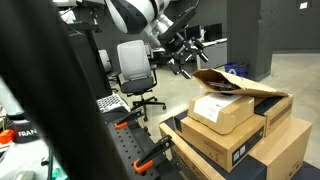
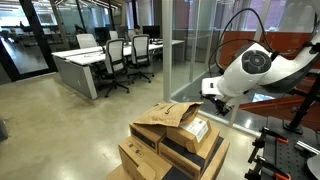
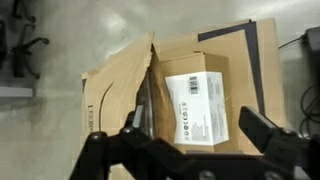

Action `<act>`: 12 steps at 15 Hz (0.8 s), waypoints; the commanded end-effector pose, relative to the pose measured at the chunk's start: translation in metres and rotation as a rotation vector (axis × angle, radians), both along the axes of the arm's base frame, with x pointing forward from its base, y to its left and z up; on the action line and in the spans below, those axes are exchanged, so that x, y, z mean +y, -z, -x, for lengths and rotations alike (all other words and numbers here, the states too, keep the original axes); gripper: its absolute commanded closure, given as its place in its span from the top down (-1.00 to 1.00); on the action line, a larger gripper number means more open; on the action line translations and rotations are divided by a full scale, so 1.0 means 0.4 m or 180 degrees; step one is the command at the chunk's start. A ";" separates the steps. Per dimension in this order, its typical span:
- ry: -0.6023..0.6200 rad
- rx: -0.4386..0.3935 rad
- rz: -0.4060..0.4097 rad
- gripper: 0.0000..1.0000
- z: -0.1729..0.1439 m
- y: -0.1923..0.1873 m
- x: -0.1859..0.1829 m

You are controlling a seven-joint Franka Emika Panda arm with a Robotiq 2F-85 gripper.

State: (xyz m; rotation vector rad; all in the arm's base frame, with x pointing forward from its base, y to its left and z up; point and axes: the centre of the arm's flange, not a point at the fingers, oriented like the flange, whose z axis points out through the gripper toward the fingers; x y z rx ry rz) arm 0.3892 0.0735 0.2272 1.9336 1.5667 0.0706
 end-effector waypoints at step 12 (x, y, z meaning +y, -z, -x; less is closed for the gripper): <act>-0.0132 -0.0217 0.0186 1.00 0.007 0.044 0.002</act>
